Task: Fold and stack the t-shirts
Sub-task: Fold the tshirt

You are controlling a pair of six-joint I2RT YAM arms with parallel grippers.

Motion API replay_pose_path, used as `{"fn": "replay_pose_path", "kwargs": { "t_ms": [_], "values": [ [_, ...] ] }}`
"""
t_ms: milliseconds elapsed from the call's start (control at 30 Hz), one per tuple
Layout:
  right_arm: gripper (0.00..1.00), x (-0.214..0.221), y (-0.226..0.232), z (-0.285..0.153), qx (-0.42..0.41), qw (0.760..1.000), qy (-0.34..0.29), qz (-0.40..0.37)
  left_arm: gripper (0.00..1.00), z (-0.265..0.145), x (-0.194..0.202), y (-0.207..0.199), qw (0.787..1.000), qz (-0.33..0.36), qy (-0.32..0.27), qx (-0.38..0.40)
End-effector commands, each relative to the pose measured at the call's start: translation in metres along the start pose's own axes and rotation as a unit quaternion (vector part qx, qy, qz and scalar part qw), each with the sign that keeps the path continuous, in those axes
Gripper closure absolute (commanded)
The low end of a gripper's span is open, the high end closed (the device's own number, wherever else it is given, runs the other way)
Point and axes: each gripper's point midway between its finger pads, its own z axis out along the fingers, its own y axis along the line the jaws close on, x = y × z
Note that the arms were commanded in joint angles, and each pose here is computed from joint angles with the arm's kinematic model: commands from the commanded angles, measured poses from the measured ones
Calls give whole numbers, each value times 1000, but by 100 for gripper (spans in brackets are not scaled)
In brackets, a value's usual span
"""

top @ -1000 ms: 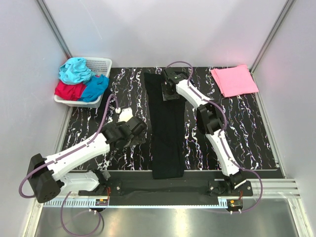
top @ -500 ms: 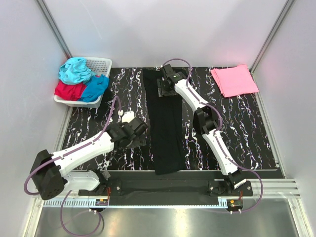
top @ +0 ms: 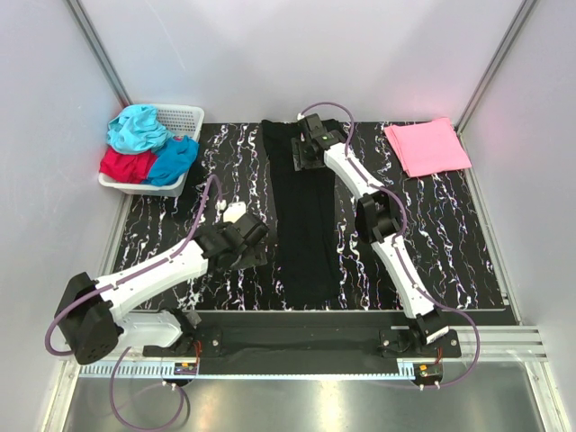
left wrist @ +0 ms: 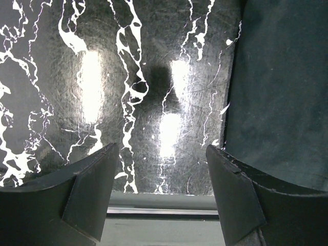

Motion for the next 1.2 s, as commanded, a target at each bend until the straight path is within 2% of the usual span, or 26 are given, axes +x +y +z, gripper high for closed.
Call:
{"fn": "replay_pose_path", "kwargs": {
  "t_ms": [0, 200, 300, 400, 433, 467, 533, 567, 600, 633, 667, 733, 767, 800, 833, 900, 1033, 1167],
  "values": [
    [35, -69, 13, -71, 16, 994, -97, -48, 25, -10, -19, -15, 999, -6, -29, 35],
    [34, -121, 39, -162, 19, 981, -183, -67, 25, -21, -27, -18, 997, -17, -44, 54],
    [34, -136, 38, -201, 34, 975, -213, -60, 25, -24, -25, -16, 997, -22, -46, 62],
    [35, -126, 19, -222, 75, 976, -200, -35, 25, -26, -25, -12, 996, -19, -51, 67],
    [36, -119, 9, -225, 98, 977, -189, -28, 25, -26, -24, -11, 996, -17, -52, 66],
    [37, -90, -2, -212, 122, 982, -143, -33, 25, -26, -24, -11, 996, -15, -52, 66],
    [43, -71, -15, -228, 147, 981, -129, 1, 26, -24, -27, -10, 996, -15, -56, 66],
    [44, -36, -26, -211, 166, 982, -86, -5, 27, -24, -28, -10, 996, -17, -57, 67],
    [46, -37, -28, -238, 161, 981, -110, 23, 28, -22, -29, -11, 996, -17, -58, 67],
    [47, -39, -24, -243, 146, 979, -137, 36, 30, -18, -32, -12, 995, -28, -58, 75],
    [47, -11, -34, -255, 144, 980, -130, 39, 31, -15, -34, -15, 994, -35, -57, 85],
    [48, 4, -37, -269, 132, 978, -145, 72, 34, -6, -41, -23, 988, -67, -52, 129],
    [48, 35, -42, -263, 130, 981, -120, 74, 35, -3, -43, -27, 984, -82, -51, 149],
    [49, 38, -40, -286, 107, 979, -137, 102, 35, 1, -45, -31, 980, -98, -48, 169],
    [49, 47, -30, -289, 70, 982, -136, 108, 35, 7, -48, -39, 970, -119, -42, 209],
    [49, 82, -35, -299, 56, 980, -128, 144, 35, 17, -46, -48, 963, -133, -17, 233],
    [50, 123, -39, -313, 32, 979, -116, 166, 36, 25, -44, -79, 952, -123, 28, 280],
    [50, 162, -41, -314, 27, 980, -79, 179, 36, 24, -47, -97, 939, -120, 38, 321]
  ]
}}
